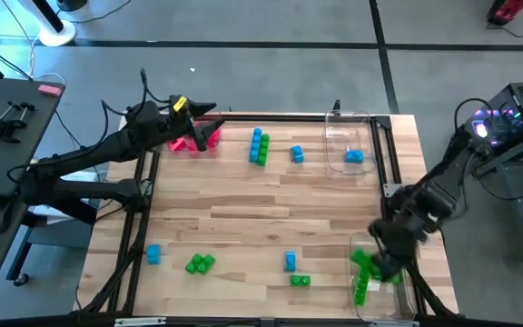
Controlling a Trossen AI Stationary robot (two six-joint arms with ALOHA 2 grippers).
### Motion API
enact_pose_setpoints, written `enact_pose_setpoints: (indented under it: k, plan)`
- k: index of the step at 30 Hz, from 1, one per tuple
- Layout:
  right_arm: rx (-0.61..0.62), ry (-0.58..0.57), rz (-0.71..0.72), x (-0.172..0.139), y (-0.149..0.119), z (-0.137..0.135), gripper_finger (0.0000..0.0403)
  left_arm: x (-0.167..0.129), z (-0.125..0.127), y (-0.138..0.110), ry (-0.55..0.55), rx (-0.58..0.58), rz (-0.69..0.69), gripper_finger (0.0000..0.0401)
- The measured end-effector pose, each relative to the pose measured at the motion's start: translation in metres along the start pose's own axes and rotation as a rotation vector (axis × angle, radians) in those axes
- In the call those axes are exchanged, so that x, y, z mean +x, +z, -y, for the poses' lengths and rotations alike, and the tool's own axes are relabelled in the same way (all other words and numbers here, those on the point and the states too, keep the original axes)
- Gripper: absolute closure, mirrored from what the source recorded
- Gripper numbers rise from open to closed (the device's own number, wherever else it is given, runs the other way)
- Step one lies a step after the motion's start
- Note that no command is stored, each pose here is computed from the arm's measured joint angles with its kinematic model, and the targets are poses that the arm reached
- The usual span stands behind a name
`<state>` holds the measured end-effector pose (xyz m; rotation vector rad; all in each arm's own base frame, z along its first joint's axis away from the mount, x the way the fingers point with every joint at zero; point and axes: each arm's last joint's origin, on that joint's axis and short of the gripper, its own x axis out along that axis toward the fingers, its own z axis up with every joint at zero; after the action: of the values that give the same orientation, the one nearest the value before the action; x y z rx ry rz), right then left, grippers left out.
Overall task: Sort blocks
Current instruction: Put the green game piece into the bottom transparent bin
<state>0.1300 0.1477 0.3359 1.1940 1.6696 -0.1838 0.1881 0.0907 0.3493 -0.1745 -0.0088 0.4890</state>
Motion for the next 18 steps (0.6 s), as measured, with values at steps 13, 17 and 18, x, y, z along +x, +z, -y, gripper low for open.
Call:
enact_pose_setpoints:
  k: [13,17,18]
  plan:
    - [0.095,-0.178,-0.034,0.007,-0.011,0.016,0.0339,0.004,0.000,-0.001,-0.007,-0.018,0.000,0.0101]
    - [0.070,-0.180,-0.039,0.007,-0.011,0.016,0.0288,0.004,0.000,-0.001,-0.007,-0.019,0.001,0.0101]
    - [0.065,-0.180,-0.040,0.007,-0.011,0.016,0.0277,0.004,0.000,-0.001,-0.007,-0.019,0.001,0.0101]
